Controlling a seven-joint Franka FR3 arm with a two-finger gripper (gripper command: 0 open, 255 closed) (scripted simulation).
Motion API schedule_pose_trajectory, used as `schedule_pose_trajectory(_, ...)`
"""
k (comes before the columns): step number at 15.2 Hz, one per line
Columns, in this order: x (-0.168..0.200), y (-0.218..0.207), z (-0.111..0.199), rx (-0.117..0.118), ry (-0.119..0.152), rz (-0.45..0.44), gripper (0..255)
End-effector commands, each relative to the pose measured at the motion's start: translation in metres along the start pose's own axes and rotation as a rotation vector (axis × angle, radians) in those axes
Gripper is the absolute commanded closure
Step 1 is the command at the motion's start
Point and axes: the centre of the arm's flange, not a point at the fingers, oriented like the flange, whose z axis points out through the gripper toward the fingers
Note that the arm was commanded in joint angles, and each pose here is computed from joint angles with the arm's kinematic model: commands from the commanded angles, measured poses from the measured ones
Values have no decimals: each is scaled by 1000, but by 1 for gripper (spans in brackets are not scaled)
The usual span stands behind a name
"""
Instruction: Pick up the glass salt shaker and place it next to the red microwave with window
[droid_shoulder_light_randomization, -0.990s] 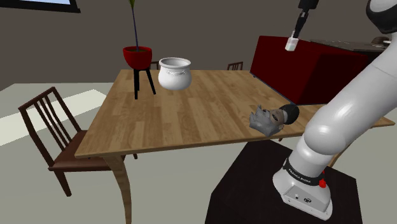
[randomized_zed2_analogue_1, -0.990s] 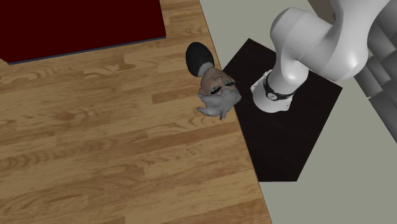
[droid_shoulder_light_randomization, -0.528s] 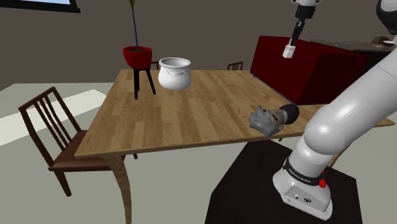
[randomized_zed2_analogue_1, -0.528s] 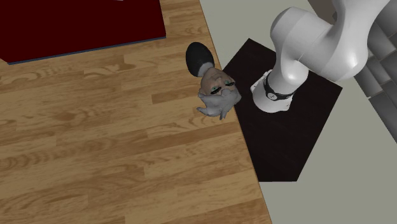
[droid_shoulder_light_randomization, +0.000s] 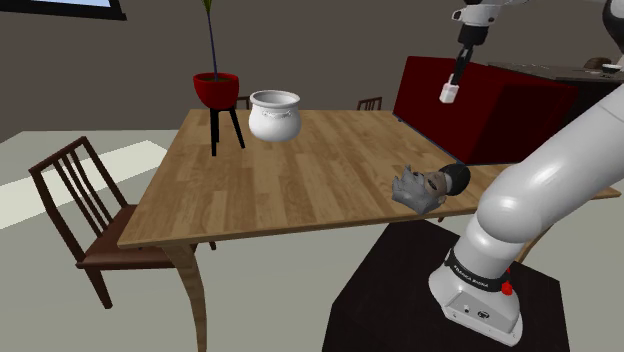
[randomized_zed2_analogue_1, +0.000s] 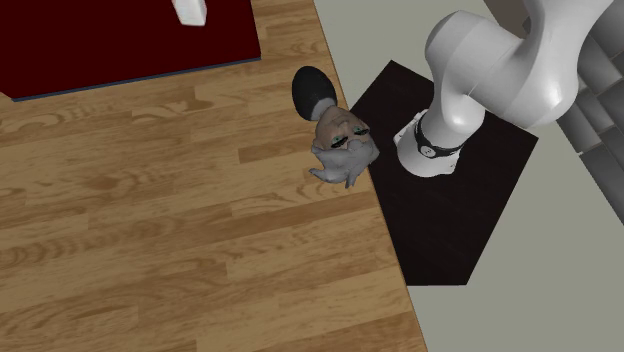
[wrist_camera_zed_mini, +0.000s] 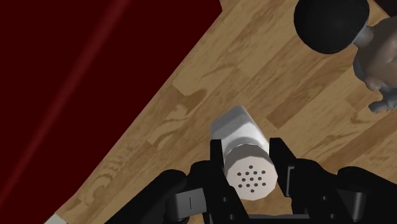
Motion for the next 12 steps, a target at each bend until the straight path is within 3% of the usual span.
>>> schedule_pose_trajectory(1,-1,0,11,0,0,0,255)
schedule_pose_trajectory(12,-2,-6,69,0,0,0,255)
